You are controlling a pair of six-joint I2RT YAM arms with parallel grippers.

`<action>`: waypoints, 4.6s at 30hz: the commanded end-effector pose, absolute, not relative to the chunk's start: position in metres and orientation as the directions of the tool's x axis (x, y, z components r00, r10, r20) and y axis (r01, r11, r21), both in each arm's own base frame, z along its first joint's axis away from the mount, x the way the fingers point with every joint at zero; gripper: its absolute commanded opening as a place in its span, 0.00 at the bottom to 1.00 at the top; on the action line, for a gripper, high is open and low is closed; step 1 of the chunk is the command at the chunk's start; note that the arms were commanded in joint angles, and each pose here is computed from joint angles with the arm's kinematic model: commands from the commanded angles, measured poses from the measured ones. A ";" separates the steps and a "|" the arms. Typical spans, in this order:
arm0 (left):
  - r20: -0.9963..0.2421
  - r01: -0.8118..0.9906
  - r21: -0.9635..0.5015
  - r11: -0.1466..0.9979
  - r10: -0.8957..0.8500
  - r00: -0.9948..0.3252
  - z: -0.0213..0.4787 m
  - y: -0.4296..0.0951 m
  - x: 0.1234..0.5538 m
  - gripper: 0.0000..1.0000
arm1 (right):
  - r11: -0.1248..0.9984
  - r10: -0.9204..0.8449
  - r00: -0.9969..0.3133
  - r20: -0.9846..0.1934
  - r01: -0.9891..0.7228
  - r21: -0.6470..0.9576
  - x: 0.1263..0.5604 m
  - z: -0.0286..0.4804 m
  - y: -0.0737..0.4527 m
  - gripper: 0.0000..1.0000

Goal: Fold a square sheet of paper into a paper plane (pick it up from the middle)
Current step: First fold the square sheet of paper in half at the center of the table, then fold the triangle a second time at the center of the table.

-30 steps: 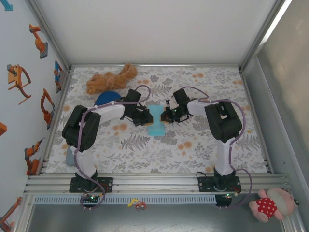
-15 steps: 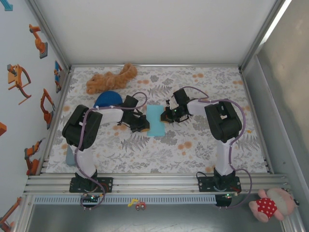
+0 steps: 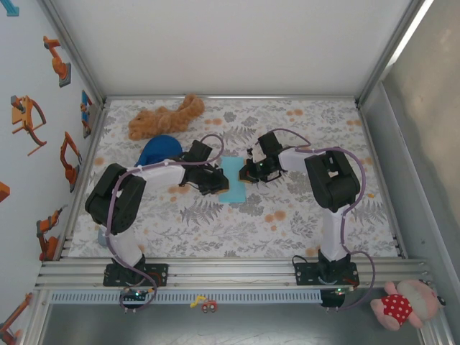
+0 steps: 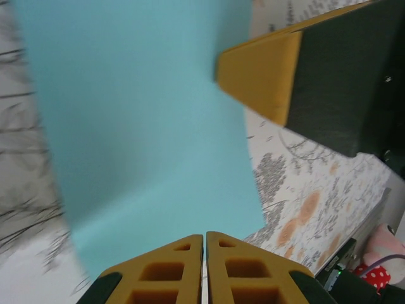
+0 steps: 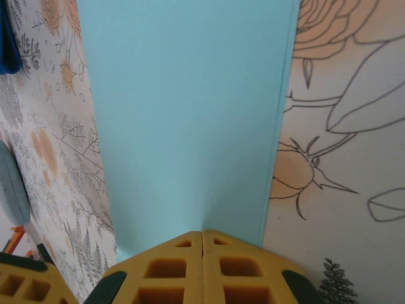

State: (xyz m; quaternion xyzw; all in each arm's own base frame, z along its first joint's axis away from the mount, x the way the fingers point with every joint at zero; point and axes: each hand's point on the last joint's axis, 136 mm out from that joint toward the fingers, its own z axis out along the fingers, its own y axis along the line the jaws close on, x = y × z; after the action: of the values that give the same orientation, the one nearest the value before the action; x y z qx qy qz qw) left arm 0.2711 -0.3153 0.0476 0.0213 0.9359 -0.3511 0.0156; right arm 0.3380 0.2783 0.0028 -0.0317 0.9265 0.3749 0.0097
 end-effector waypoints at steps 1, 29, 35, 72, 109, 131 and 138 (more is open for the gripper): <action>-0.010 0.008 -0.663 0.749 0.002 -1.000 0.035 -0.322 0.276 0.12 | 0.965 0.066 -0.973 0.223 0.119 0.234 0.267 -0.112 0.181 0.00; -0.130 0.066 -0.624 0.779 -0.020 -0.991 0.068 -0.278 0.269 0.16 | 0.884 0.022 -0.997 0.068 0.051 0.465 0.320 -0.035 0.233 0.01; -0.181 0.055 -0.652 0.756 -0.086 -0.980 0.076 -0.293 0.305 0.23 | 0.823 0.090 -0.991 -0.100 0.018 0.568 0.359 0.051 0.257 0.10; -0.041 -0.144 -0.601 0.786 -0.210 -0.977 0.012 -0.301 0.366 0.27 | 0.720 0.318 -0.940 -0.122 0.156 0.676 0.302 0.046 0.234 0.40; 0.032 -0.167 -0.581 0.797 -0.182 -0.983 0.006 -0.310 0.337 0.25 | 0.729 0.262 -0.963 -0.069 0.151 0.668 0.278 0.026 0.247 0.31; 0.157 -0.289 -0.473 0.832 -0.243 -0.957 -0.026 -0.288 0.327 0.25 | 0.779 0.180 -0.981 -0.072 0.097 0.619 0.265 0.019 0.250 0.31; 0.184 -0.307 -0.499 0.810 -0.248 -0.951 -0.028 -0.288 0.328 0.25 | 0.764 0.164 -0.984 -0.075 0.078 0.640 0.266 0.023 0.258 0.31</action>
State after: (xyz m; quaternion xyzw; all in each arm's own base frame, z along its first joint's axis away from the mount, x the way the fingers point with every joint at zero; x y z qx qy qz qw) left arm 0.3482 -0.3127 0.0160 -0.1071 0.9372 -0.3319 -0.0106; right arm 0.2686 0.2558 0.0237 0.0748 0.9327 0.3460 0.0684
